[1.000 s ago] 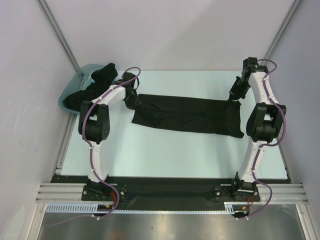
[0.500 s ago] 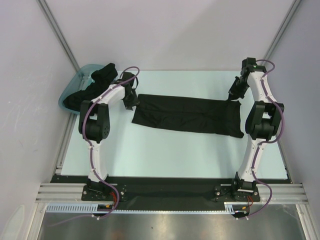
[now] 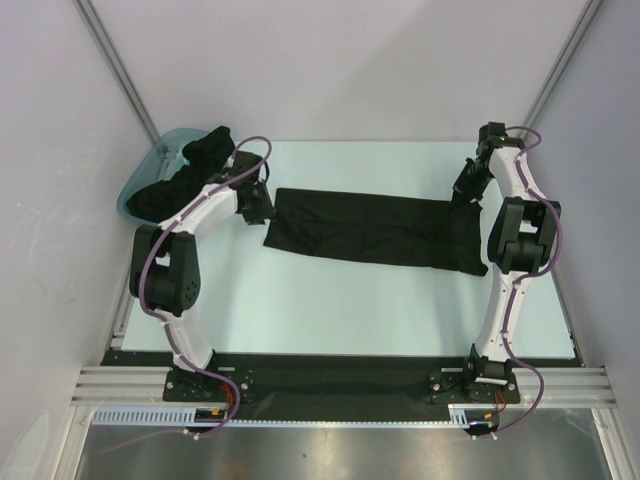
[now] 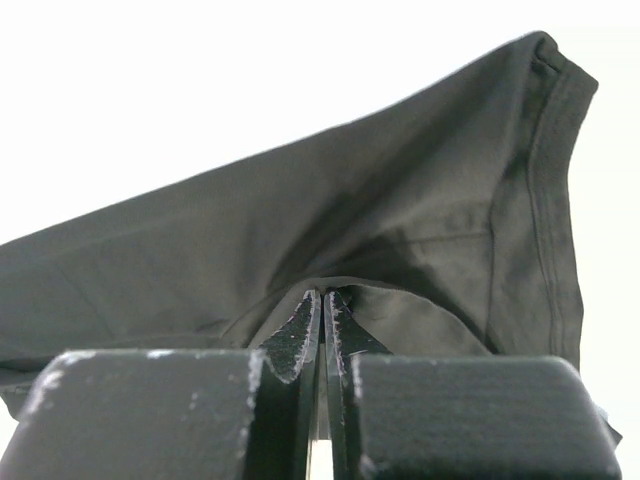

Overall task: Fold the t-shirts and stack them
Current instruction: Fold the tshirt

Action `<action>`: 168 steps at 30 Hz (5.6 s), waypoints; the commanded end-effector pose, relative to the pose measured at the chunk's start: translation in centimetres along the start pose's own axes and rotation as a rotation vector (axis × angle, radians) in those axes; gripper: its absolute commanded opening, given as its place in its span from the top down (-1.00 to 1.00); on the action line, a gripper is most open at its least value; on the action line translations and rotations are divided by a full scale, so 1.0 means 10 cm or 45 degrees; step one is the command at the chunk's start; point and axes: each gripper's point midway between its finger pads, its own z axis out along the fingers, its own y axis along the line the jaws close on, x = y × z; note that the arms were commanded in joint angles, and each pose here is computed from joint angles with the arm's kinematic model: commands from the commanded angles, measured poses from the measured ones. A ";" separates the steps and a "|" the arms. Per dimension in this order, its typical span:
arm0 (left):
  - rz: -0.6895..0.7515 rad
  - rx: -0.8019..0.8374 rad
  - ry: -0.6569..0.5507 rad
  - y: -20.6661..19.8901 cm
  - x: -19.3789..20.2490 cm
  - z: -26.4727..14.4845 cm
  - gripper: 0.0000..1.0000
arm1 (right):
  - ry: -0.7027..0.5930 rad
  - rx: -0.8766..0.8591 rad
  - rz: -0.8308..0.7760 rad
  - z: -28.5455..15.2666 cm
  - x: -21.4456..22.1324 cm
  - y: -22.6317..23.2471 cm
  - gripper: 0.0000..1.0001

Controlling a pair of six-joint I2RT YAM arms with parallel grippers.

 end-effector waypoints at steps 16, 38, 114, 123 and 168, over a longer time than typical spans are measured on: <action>0.091 0.296 0.052 -0.71 0.26 -0.11 0.34 | -0.064 -0.097 0.031 0.19 -0.24 0.16 0.33; 0.129 0.319 0.112 -0.54 0.54 -0.37 0.33 | 0.127 -0.339 0.070 -0.13 1.05 0.30 -0.19; 0.410 0.022 -0.015 -0.11 0.20 -0.05 0.22 | -0.076 0.157 -0.262 -0.38 0.91 0.09 -0.40; 0.332 0.203 0.019 0.02 0.31 0.10 0.17 | -0.009 0.133 -0.289 -0.28 1.14 0.07 -0.40; 0.291 0.060 0.056 0.23 0.33 0.29 0.99 | 0.046 0.104 -0.296 -0.17 1.19 0.10 -0.39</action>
